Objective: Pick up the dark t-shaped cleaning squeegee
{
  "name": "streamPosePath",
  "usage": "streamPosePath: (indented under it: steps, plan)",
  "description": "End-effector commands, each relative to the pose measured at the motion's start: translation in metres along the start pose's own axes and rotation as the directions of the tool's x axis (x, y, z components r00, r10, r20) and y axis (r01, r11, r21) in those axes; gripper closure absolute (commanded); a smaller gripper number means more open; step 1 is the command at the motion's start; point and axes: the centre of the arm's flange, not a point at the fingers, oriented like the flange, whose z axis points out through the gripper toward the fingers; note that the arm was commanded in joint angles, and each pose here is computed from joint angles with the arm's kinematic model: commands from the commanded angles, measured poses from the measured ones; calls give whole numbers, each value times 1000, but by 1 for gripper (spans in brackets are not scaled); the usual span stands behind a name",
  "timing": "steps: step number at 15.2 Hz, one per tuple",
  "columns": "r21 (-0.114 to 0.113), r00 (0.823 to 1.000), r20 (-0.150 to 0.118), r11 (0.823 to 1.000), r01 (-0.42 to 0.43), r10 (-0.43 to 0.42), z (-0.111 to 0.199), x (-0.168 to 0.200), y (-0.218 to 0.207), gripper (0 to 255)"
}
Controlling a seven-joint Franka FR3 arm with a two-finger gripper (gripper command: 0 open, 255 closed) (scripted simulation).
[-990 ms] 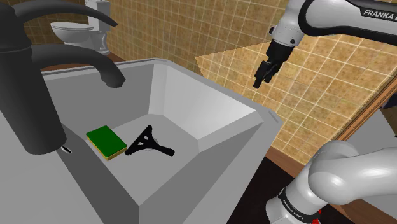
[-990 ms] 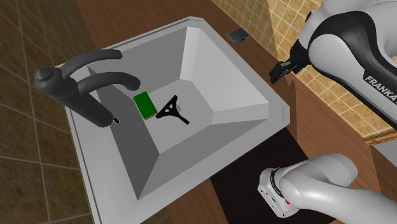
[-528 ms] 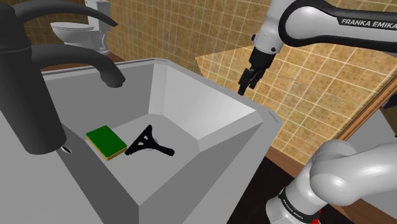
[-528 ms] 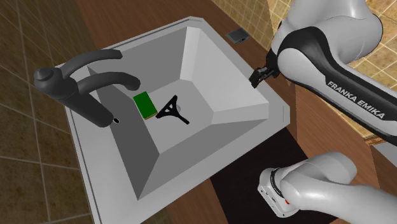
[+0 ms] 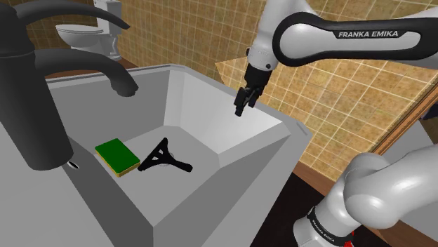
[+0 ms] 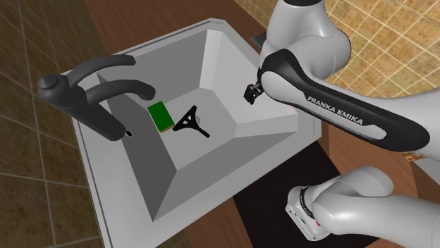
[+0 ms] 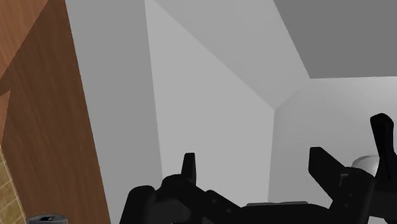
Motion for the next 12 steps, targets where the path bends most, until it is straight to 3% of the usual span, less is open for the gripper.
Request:
streamPosePath:
  steps: [1,12]
  plan:
    - [6,1000,4,1000,22,-22,11,11,-20,0]
    - [38,989,24,989,142,-143,72,69,-136,0]
